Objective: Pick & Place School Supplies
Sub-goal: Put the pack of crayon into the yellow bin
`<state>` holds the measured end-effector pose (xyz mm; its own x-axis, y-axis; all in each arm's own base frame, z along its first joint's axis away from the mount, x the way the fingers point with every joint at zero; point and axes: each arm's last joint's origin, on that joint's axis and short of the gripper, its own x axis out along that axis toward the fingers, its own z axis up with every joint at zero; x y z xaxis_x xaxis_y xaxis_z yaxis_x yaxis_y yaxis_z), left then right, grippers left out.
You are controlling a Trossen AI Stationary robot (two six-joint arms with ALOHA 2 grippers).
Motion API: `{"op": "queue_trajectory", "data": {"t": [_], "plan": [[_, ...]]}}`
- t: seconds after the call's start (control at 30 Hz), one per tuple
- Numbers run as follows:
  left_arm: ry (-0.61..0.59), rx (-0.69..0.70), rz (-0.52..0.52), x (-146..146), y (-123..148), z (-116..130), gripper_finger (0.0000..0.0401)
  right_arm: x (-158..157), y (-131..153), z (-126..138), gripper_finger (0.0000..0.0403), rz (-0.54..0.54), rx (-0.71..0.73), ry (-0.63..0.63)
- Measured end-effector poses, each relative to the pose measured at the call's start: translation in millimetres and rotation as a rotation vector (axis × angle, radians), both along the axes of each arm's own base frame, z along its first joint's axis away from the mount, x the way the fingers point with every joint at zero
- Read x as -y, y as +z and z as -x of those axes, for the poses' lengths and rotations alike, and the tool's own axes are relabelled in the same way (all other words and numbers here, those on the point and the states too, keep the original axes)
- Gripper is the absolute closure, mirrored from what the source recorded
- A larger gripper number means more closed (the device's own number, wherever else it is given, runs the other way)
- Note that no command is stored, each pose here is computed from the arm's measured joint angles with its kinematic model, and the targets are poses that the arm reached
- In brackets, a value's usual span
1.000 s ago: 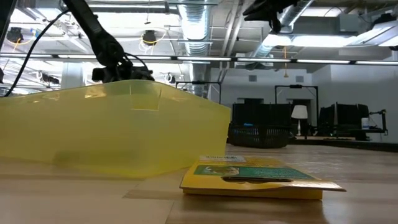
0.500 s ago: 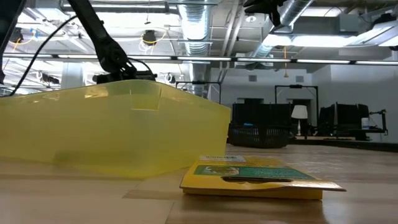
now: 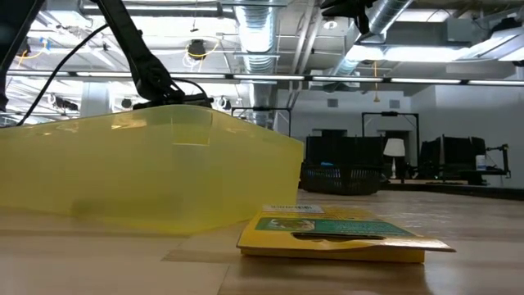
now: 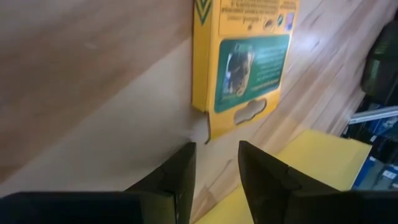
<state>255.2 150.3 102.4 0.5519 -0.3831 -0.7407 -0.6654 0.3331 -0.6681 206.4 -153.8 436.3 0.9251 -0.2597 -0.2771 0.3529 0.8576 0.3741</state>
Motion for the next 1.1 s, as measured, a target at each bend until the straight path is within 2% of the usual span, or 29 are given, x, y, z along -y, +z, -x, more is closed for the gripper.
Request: {"op": "queue_trajectory", "data": {"t": [0.53, 0.9, 1.1], "plan": [[0.123, 0.051, -0.053, -9, 4, -10, 0.0284, 0, 0, 0, 0.0335, 0.016, -0.004, 0.005], [0.097, 0.084, -0.005, -8, 5, -11, 0.0286, 0, 0, 0, 0.0335, 0.027, -0.008, 0.008], [0.093, 0.089, 0.000, -7, 5, -11, 0.0316, 0, 0, 0, 0.0335, 0.039, -0.009, 0.011]]}}
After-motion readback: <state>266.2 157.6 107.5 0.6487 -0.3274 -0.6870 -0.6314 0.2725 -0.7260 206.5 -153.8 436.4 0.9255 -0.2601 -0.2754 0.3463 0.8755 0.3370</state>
